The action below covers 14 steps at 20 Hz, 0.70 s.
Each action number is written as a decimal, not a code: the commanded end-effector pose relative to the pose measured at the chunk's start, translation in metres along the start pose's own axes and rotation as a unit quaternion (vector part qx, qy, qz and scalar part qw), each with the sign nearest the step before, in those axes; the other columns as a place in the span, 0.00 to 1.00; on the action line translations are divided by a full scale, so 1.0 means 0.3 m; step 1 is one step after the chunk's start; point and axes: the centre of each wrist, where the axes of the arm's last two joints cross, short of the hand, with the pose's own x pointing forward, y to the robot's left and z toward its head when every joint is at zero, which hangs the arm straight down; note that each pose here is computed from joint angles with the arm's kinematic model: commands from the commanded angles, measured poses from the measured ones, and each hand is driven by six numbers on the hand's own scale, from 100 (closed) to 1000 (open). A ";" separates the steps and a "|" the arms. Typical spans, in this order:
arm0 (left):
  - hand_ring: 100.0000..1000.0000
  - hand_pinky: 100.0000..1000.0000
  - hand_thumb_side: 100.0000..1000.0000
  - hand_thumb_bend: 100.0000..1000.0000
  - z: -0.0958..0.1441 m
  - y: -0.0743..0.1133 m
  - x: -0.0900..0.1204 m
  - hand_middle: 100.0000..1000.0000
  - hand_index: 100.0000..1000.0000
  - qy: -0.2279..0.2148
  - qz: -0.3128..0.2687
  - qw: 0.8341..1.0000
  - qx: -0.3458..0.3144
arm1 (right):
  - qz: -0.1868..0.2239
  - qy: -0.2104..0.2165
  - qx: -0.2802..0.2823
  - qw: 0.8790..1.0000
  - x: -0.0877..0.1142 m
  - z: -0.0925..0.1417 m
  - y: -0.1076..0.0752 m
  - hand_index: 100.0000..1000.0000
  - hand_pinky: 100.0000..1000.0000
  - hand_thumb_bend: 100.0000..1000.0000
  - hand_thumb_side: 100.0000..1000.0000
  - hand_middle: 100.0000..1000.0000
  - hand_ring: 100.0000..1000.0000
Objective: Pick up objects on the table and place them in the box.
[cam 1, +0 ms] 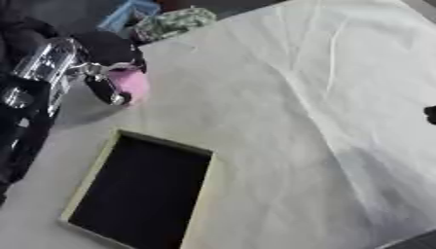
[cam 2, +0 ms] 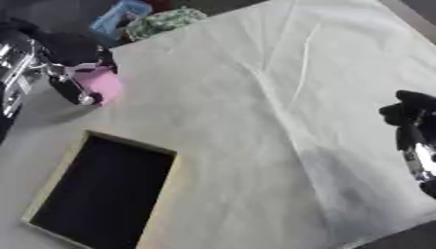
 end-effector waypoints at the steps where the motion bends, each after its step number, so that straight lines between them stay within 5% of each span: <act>1: 0.62 0.79 0.19 0.00 0.036 0.026 -0.046 0.52 0.72 0.017 -0.010 1.000 0.013 | 0.004 -0.012 -0.003 1.000 0.019 -0.008 -0.013 0.87 0.81 0.00 0.45 0.67 0.79; 14: 0.57 0.76 0.23 0.00 0.182 0.141 -0.091 0.46 0.68 0.012 -0.051 0.995 0.083 | 0.009 -0.002 -0.009 1.000 0.012 0.008 -0.020 0.87 0.81 0.00 0.44 0.67 0.79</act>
